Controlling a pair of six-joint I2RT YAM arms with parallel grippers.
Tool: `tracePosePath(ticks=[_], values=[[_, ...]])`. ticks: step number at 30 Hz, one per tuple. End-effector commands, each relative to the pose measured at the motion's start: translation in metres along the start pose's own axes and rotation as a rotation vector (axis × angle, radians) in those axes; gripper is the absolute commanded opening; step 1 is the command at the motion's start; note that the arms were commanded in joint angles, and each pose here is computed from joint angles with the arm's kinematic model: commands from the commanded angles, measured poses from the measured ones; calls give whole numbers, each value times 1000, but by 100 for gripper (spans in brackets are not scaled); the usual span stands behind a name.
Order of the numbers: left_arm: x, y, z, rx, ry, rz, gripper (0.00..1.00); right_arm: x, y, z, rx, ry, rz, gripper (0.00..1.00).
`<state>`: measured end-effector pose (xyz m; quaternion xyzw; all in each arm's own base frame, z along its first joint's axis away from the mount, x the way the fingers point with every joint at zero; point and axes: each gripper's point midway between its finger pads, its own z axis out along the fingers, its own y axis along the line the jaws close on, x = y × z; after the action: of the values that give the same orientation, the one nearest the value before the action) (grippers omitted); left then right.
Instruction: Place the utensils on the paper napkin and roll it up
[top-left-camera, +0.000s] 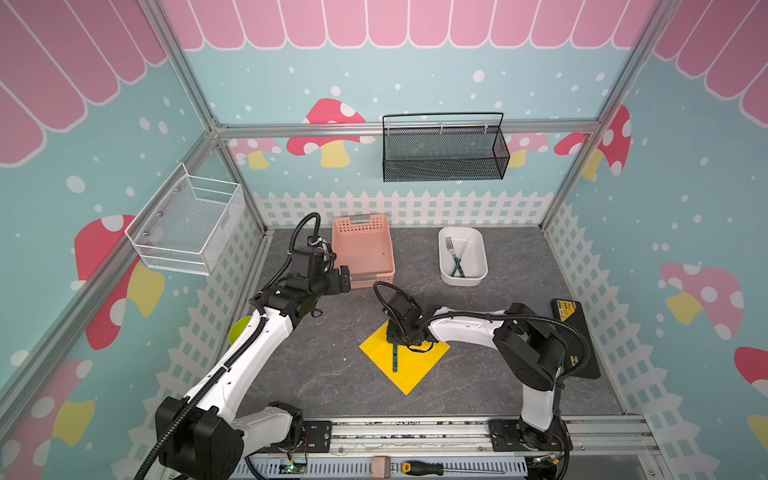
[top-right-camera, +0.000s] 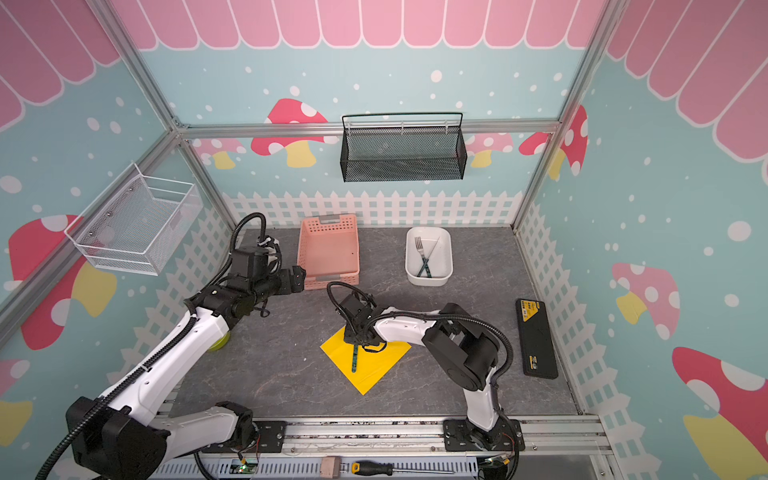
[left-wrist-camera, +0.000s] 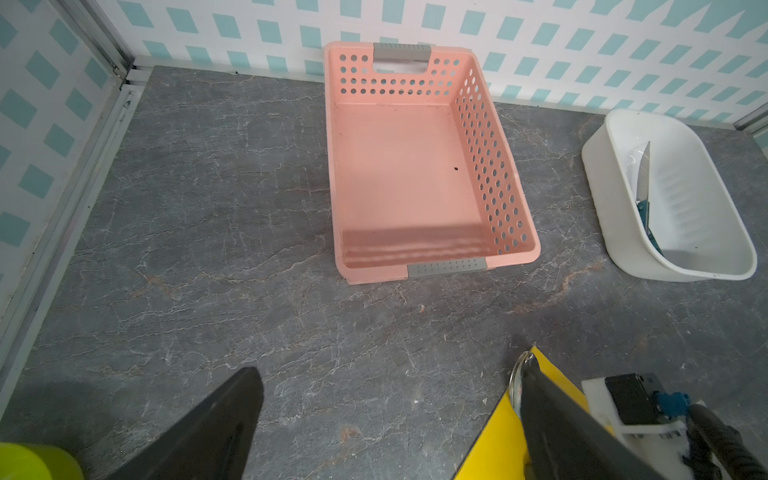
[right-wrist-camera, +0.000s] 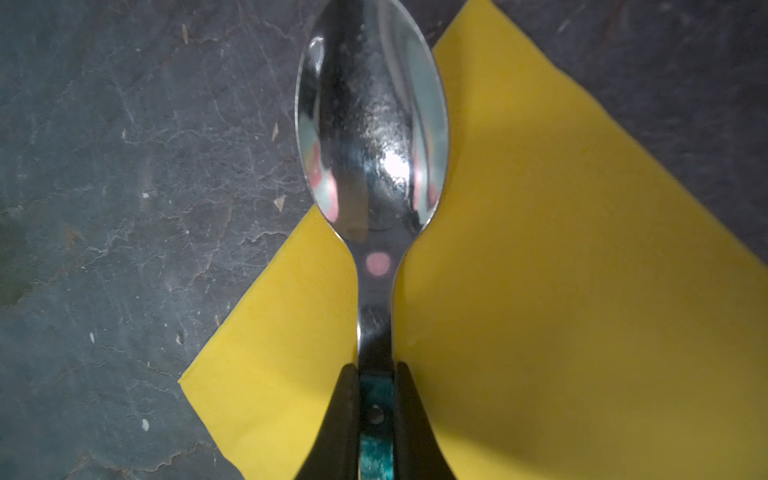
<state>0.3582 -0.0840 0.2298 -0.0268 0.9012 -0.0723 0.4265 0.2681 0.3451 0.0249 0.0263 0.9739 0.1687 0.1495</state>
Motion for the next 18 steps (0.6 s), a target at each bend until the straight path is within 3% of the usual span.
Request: tracePosePath(ticks=[1, 18], values=[[-8, -1, -4, 0, -14, -3, 98, -3, -1, -12, 20, -13, -1, 4], [-8, -1, -4, 4, -12, -4, 99, 1, 6, -10, 0, 12, -47, 5]])
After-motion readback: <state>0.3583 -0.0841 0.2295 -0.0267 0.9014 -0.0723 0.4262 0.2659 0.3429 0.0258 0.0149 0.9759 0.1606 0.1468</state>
